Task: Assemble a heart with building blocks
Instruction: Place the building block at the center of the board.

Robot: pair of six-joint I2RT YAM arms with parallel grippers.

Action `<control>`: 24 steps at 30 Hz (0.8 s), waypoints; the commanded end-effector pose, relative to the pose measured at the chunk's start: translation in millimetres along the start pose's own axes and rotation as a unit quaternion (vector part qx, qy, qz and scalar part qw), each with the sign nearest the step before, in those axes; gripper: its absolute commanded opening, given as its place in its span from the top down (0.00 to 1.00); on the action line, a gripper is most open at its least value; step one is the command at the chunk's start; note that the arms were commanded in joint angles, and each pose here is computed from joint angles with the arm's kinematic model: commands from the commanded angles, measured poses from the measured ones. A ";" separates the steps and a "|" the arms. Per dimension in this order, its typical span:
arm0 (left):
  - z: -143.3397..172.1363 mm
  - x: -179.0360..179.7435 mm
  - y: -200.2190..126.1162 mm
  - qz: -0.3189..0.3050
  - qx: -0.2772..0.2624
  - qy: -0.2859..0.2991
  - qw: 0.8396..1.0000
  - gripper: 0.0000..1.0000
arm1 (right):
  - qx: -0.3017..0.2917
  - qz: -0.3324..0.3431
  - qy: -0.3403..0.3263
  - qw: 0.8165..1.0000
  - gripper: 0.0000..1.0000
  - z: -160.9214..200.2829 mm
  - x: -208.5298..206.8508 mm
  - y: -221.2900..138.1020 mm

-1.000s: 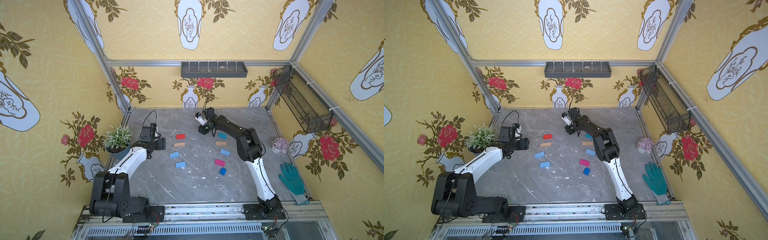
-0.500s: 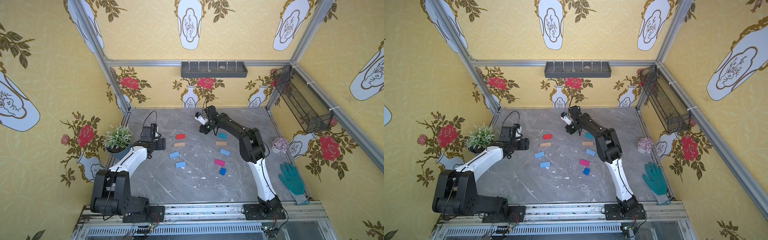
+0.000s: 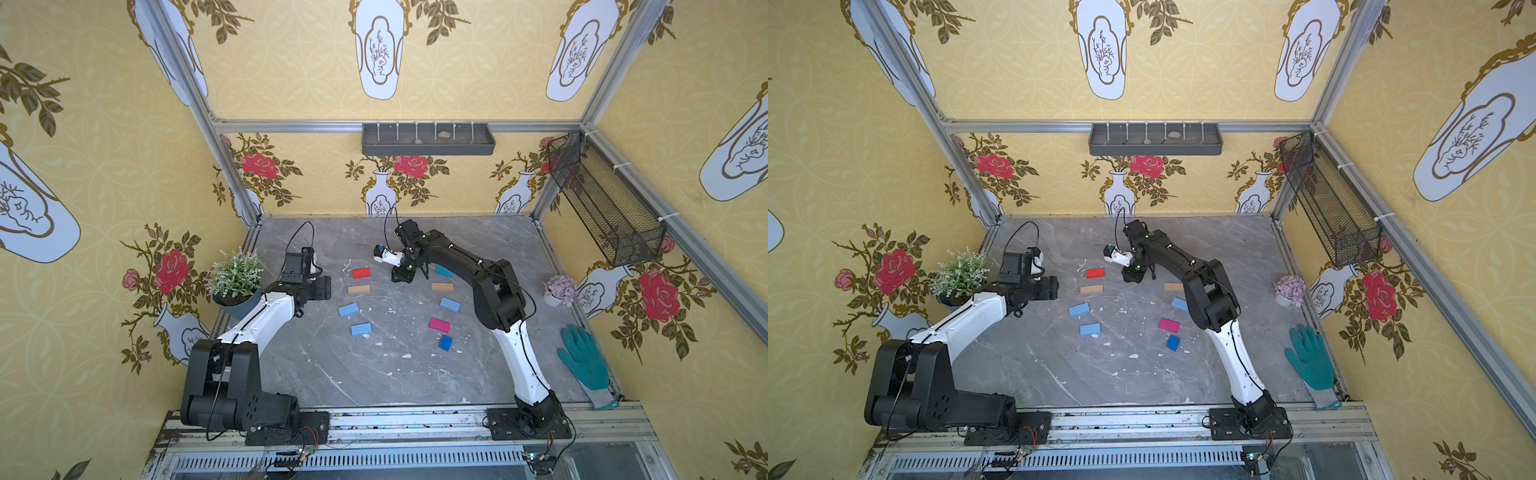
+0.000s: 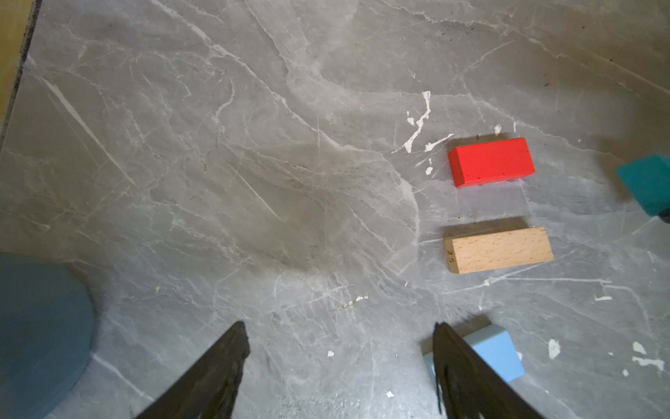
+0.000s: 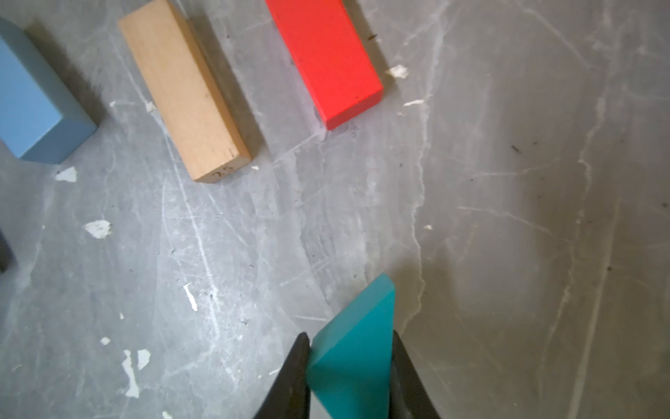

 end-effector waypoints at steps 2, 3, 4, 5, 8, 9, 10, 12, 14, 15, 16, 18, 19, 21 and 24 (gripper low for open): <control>0.1 -0.4 -1.0 0.005 -0.004 0.001 1.000 0.19 | 0.008 -0.001 -0.020 1.000 0.97 5.3 3.6 7.7; 1.0 0.3 -1.2 0.004 -0.004 0.000 1.000 0.19 | 0.007 0.001 -0.021 1.000 0.97 5.6 3.6 8.3; 1.0 0.5 -1.9 0.004 -0.005 0.000 1.000 0.19 | 0.006 0.002 -0.021 1.000 0.96 6.6 4.1 9.9; 1.6 0.8 -2.0 0.003 -0.005 0.000 1.000 0.19 | 0.007 0.001 -0.021 1.000 0.96 7.8 5.1 11.6; 3.0 1.2 -1.5 0.003 -0.004 0.001 1.000 0.18 | 0.005 -0.005 -0.024 1.000 0.93 9.8 7.3 15.7; 3.2 1.0 -1.5 0.003 -0.004 0.001 1.000 0.18 | 0.005 -0.009 -0.025 1.000 0.92 10.4 8.2 17.2; 2.9 1.0 -1.1 0.003 -0.004 0.001 1.000 0.17 | 0.005 -0.015 -0.026 1.000 0.91 11.9 10.6 19.5; 1.8 0.7 -0.9 0.004 -0.004 0.000 1.000 0.16 | 0.005 -0.020 -0.028 0.999 0.87 13.8 12.0 21.8; 1.7 0.6 -0.8 0.004 -0.004 0.003 1.000 0.14 | 0.007 -0.024 -0.029 0.999 0.82 15.3 13.1 23.2; 2.0 0.7 -0.7 0.003 -0.004 0.004 1.000 0.13 | 0.006 -0.026 -0.029 0.999 0.77 15.0 13.6 23.2; 2.0 1.4 -0.8 0.002 -0.004 0.003 1.000 0.13 | 0.007 -0.027 -0.029 0.999 0.70 15.6 13.2 22.6; 2.2 1.4 -0.6 0.001 -0.004 0.004 1.000 0.12 | 0.008 -0.030 -0.029 0.999 0.60 15.9 13.0 22.5; 2.3 1.0 -0.7 0.002 -0.003 0.005 1.000 0.11 | 0.007 -0.031 -0.030 0.999 0.57 15.2 13.0 21.8; 2.9 1.6 0.0 0.001 -0.002 0.004 1.000 0.11 | 0.007 -0.035 -0.033 0.999 0.53 14.9 12.5 20.6; 3.1 1.7 0.3 0.001 -0.002 0.004 1.000 0.10 | 0.010 -0.032 -0.042 0.999 0.49 13.4 10.5 19.4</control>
Point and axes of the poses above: each gripper's point midway between its finger pads, its own y axis out along the fingers, its own x axis along the line the jaws close on, z = x × y, the point moved 6 cm from there along -y, back along the fingers, and after that the axes turned 14 degrees about -y, right-handed, at the moved point
